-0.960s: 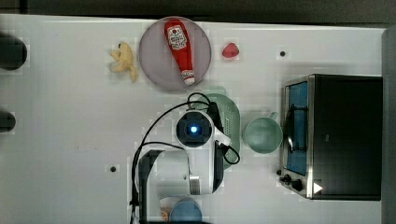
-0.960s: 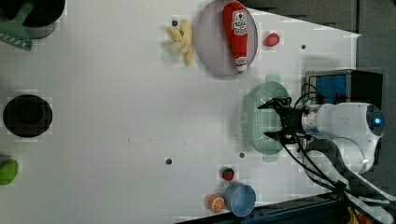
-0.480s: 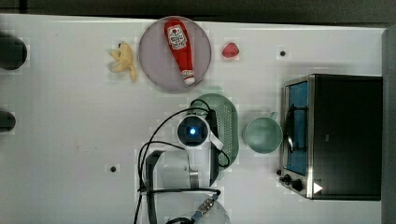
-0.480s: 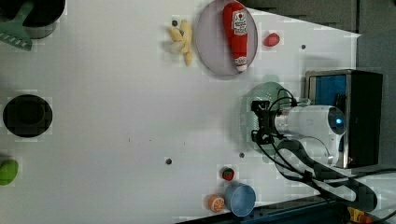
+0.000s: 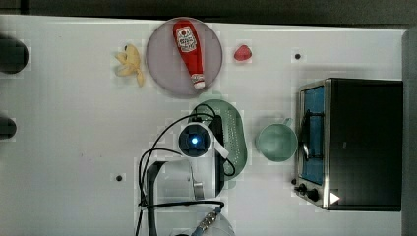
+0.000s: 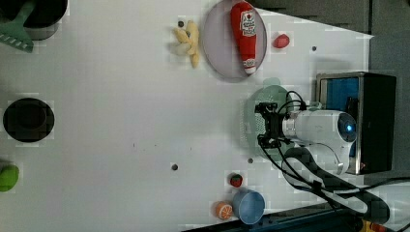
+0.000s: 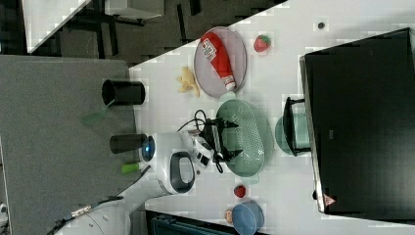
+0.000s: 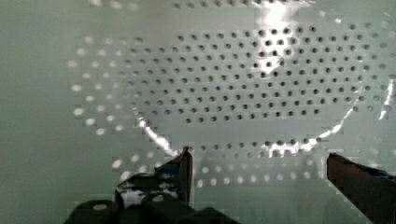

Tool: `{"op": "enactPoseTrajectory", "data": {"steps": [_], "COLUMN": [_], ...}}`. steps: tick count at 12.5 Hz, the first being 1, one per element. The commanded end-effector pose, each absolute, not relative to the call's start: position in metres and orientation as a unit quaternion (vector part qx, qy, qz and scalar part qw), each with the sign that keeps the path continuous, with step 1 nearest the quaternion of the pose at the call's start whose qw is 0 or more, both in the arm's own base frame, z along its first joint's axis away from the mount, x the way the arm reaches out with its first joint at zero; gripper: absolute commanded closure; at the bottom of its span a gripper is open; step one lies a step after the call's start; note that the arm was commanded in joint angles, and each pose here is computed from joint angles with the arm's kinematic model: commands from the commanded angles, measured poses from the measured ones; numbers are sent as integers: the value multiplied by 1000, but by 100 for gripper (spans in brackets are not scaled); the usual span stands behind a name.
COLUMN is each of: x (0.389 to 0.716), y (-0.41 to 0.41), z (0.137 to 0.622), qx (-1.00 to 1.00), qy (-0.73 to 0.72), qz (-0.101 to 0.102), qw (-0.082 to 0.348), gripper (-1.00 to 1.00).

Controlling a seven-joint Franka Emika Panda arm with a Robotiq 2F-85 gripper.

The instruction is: Drag strainer right to left.

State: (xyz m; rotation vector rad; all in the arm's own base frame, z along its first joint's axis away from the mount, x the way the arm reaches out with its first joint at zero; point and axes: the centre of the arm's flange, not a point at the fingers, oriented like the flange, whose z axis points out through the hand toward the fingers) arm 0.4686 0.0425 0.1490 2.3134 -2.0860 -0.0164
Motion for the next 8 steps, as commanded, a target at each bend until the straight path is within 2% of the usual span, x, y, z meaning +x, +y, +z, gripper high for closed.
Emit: {"op": "enactPoseTrajectory", "data": {"steps": [1, 8], "x": [471, 472], "y": [72, 141], "z": [150, 149], "qx": [739, 706], "qy": [-674, -708], "qz": [-4, -3], "qw": [4, -5], "gripper": [-100, -100]}}
